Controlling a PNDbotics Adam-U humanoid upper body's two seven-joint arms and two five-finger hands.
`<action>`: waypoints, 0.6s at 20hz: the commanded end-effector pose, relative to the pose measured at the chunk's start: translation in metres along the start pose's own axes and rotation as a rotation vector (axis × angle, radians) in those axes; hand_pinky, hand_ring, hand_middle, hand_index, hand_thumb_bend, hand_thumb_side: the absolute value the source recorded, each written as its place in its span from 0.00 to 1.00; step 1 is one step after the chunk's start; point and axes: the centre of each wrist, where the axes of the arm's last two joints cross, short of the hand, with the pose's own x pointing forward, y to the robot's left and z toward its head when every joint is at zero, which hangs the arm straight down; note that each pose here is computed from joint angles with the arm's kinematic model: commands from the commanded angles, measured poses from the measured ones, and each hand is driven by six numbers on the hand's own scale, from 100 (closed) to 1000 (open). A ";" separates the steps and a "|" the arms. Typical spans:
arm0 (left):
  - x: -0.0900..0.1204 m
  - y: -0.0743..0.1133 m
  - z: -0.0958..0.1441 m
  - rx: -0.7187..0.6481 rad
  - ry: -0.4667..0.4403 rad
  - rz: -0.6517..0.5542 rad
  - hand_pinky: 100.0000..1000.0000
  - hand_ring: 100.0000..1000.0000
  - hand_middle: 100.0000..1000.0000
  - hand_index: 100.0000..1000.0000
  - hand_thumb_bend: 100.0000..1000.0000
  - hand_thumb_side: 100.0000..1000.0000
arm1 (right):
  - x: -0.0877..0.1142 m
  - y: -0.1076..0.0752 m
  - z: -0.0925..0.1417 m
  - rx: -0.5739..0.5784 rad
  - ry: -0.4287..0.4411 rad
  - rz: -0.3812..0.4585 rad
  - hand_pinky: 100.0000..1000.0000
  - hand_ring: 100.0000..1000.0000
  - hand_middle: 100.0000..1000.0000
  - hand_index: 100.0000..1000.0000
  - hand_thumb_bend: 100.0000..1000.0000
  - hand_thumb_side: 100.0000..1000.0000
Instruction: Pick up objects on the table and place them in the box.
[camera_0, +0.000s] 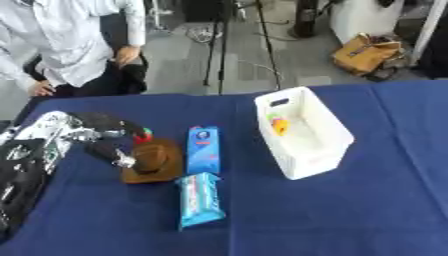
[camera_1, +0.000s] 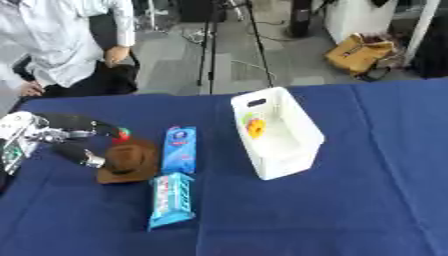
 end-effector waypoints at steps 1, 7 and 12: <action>-0.005 0.011 0.005 -0.008 -0.006 -0.033 1.00 1.00 1.00 1.00 0.53 1.00 | 0.001 -0.002 -0.010 -0.023 -0.022 -0.009 0.77 0.79 0.78 0.72 0.00 0.84; -0.001 0.011 0.001 0.060 0.005 0.029 1.00 1.00 1.00 1.00 0.38 1.00 | 0.001 -0.002 -0.008 -0.023 -0.016 -0.007 0.77 0.79 0.77 0.70 0.00 0.84; 0.002 0.009 -0.003 0.048 0.033 0.058 1.00 1.00 1.00 1.00 0.41 1.00 | 0.001 -0.002 -0.008 -0.023 -0.014 -0.009 0.77 0.79 0.77 0.70 0.00 0.84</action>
